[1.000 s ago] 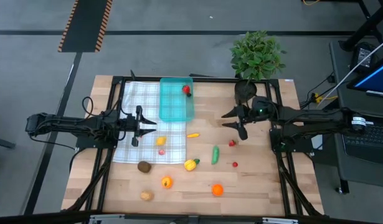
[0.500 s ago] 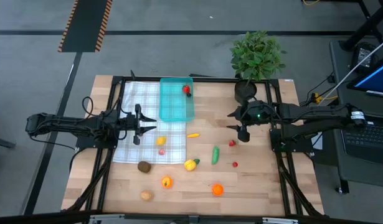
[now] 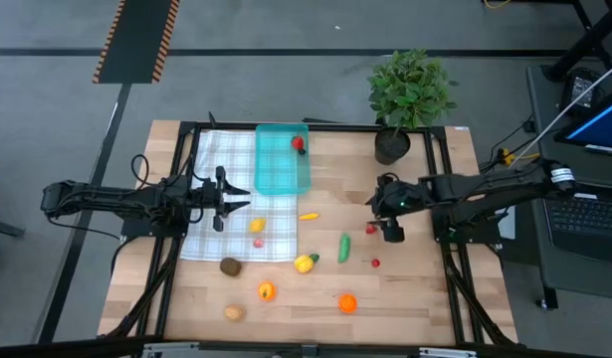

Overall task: Pick and placing Produce into tupperware
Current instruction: Put the red strawberry into the blue bin

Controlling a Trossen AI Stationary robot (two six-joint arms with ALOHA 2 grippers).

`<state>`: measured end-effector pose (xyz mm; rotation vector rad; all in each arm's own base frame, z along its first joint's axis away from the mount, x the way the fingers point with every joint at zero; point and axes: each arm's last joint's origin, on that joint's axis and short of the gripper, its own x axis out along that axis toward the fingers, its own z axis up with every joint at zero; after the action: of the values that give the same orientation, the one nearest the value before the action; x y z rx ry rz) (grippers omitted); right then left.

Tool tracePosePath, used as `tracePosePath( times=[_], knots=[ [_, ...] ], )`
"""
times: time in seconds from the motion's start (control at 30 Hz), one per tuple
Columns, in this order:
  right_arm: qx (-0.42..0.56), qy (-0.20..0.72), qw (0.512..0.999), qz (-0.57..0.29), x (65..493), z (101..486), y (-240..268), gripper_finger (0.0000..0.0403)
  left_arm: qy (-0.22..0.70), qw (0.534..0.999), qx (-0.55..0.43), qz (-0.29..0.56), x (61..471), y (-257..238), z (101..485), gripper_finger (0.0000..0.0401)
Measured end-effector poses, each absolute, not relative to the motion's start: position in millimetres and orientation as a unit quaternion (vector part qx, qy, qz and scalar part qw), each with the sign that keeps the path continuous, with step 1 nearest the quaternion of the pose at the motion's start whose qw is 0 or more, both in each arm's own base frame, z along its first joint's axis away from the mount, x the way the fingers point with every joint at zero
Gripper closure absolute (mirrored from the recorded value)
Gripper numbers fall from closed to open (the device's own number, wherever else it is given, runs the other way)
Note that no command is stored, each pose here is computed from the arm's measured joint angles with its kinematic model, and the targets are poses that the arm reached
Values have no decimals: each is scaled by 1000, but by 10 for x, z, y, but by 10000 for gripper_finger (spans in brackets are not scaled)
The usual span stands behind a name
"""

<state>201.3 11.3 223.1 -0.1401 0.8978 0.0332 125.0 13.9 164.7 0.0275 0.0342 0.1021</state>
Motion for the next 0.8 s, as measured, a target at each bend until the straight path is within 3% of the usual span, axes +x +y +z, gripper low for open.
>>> tracePosePath(
  times=[0.33,0.8],
  knots=[
    [-86,531,843,6,2067,1938,192,134,17,998,14,52,1250,139,1647,277],
    [-69,581,811,17,2180,1687,217,134,20,998,14,52,1249,139,1641,277]
  ],
)
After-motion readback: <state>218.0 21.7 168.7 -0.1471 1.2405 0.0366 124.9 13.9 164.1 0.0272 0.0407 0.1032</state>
